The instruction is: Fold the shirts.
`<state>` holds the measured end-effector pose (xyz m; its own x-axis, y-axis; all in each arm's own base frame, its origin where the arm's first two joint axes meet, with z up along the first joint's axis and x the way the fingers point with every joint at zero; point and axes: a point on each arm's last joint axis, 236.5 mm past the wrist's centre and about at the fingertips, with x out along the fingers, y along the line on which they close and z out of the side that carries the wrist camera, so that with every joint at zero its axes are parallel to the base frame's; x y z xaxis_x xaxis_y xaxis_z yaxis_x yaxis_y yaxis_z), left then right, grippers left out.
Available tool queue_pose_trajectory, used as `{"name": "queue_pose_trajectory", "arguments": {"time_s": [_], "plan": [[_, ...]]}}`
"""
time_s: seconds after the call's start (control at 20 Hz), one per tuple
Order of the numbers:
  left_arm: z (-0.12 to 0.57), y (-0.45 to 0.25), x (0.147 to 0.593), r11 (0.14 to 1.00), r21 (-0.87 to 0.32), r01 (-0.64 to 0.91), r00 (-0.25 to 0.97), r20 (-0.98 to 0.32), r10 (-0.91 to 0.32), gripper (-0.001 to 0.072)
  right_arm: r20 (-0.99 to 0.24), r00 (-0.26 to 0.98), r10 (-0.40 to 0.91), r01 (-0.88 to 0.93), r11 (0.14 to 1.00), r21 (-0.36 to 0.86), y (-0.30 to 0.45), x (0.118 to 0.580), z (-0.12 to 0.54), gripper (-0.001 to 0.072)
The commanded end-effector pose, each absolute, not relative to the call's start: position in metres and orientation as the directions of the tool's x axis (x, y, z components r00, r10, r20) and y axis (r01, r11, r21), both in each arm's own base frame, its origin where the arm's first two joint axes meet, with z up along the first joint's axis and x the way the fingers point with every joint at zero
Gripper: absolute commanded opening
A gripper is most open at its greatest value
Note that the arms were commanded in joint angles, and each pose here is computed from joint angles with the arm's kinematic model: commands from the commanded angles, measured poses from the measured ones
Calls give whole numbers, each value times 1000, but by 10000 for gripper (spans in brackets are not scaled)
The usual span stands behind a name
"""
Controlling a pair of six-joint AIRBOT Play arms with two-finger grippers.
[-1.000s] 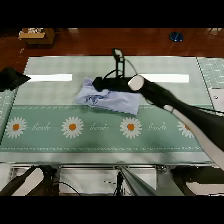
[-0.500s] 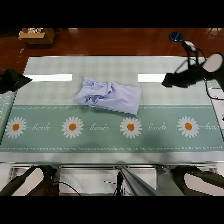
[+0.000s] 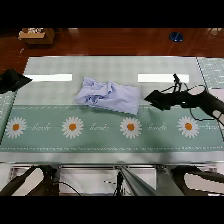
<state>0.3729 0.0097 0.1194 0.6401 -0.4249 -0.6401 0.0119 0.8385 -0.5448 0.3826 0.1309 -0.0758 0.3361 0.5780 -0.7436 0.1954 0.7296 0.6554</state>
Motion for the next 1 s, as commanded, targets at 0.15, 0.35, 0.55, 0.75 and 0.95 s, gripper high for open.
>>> {"name": "queue_pose_trajectory", "arguments": {"time_s": [0.15,0.35,0.55,0.75,0.95], "plan": [[119,10,373,838,-545,11,639,-641,-425,17,-661,368,654,228,626,746,210,390,-93,504],[119,10,373,839,-544,12,639,-641,-425,17,-645,334,687,144,640,755,233,383,-86,39],[119,10,373,839,-544,12,639,-641,-425,16,-503,343,793,-93,562,822,226,411,12,21],[116,10,374,839,-543,12,635,-644,-426,17,-482,474,737,-154,608,778,157,426,147,20],[108,11,376,837,-548,11,620,-653,-435,16,-606,613,508,-38,784,619,59,397,218,20]]}}
